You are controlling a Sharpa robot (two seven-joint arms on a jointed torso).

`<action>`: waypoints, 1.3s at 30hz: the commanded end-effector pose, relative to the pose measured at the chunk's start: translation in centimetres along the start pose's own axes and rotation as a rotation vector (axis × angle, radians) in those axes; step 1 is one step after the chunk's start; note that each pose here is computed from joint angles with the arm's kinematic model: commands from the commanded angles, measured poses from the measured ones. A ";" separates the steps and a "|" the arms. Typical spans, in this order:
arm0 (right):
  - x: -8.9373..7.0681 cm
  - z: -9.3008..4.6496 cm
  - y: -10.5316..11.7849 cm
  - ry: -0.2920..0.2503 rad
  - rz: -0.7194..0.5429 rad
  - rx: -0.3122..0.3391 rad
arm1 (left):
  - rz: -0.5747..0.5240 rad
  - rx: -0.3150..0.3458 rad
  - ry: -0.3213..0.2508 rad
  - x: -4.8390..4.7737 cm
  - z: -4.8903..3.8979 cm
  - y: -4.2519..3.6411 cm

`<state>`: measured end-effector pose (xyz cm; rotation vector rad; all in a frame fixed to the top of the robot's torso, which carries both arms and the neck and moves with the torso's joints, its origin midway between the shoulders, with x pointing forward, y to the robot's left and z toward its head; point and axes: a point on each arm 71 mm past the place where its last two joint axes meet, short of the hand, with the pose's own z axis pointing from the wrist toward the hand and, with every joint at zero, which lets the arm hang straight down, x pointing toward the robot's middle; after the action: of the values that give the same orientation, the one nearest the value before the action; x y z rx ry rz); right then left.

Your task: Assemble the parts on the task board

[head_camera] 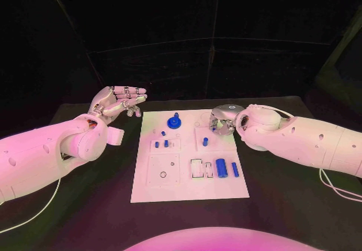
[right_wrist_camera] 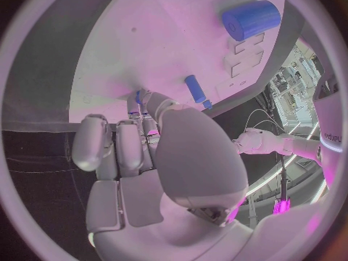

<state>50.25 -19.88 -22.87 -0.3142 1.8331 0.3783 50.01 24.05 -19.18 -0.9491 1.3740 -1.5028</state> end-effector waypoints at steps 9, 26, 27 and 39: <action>-0.4 -0.4 0.2 -0.095 -0.016 0.014 | -0.007 0.002 0.000 -0.22 -0.01 -0.11; -1.3 -2.2 0.5 -0.180 0.004 -0.017 | -0.002 0.000 -0.009 -0.64 0.03 -0.01; -1.4 -2.4 0.7 -0.183 0.009 -0.022 | -0.001 0.000 -0.010 -0.66 0.03 -0.01; -3.1 -4.8 5.6 -0.243 0.084 -0.169 | -0.003 0.000 -0.006 -0.50 0.05 -0.02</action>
<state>44.92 -17.20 -18.59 -0.3096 1.6174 0.5697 50.23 24.66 -19.30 -0.9569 1.3713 -1.4848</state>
